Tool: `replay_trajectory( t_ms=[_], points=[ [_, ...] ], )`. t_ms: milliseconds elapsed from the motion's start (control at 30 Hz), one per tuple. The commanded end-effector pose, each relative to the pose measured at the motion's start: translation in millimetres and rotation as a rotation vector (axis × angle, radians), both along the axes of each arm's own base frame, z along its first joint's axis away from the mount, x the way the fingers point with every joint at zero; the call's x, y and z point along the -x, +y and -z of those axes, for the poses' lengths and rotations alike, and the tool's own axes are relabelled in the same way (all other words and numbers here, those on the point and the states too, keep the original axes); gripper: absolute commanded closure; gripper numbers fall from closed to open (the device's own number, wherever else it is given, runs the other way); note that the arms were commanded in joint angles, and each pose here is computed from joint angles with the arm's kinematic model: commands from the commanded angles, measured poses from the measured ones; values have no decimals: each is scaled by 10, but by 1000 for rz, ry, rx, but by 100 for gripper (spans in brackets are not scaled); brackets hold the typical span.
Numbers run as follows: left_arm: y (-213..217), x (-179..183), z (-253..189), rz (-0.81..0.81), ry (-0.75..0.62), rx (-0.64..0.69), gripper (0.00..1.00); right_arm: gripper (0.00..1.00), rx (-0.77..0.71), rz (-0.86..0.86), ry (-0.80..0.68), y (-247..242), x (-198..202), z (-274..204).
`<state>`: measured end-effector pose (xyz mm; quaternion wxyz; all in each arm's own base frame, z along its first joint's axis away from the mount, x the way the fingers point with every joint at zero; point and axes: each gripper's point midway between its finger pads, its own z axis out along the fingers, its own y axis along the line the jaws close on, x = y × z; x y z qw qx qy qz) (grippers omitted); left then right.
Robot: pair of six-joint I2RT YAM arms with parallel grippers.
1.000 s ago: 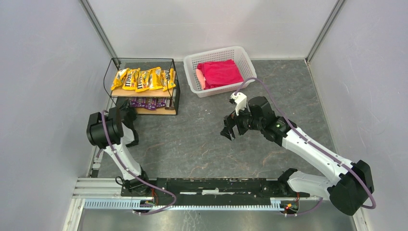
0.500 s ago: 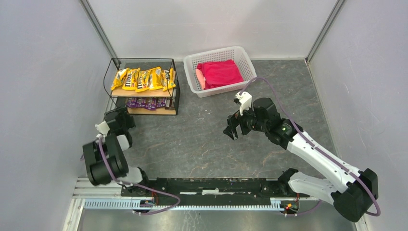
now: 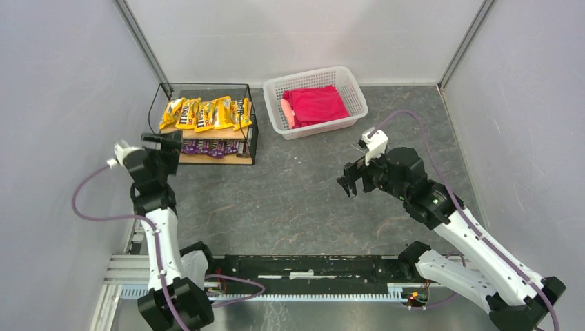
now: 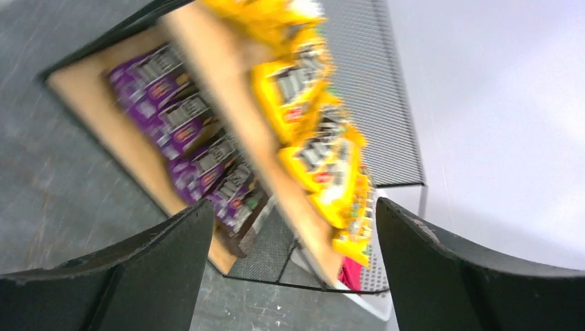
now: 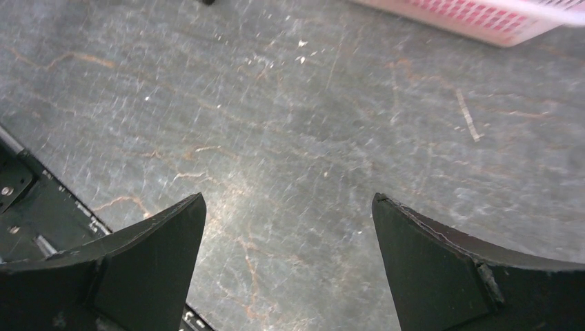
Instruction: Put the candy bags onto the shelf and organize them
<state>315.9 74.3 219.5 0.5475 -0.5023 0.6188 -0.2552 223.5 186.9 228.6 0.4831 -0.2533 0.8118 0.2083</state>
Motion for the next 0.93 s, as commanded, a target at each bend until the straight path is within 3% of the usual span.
replay_trajectory(
  t_ms=[0, 133, 300, 467, 700, 900],
  points=[
    [-330, 17, -805, 236, -8, -374, 8, 2, -32, 89, -204, -178, -158, -597],
    [-1019, 28, -1688, 495, -198, -661, 9, 2, -64, 147, -317, -296, -207, -996],
    [-1930, 648, -2726, 768, -606, -956, 8, 2, -140, 211, -454, -490, -135, -1589],
    [-2183, 1327, -3382, 830, -928, -1013, 5, 2, -225, 277, -563, -740, 37, -2154],
    [-2006, 1618, -3708, 703, -1004, -1015, 2, 2, -310, 376, -672, -1089, 250, -2549],
    [-1927, 1587, -3697, 649, -985, -1005, 0, 2, -286, 463, -653, -1206, 169, -2337]
  ],
)
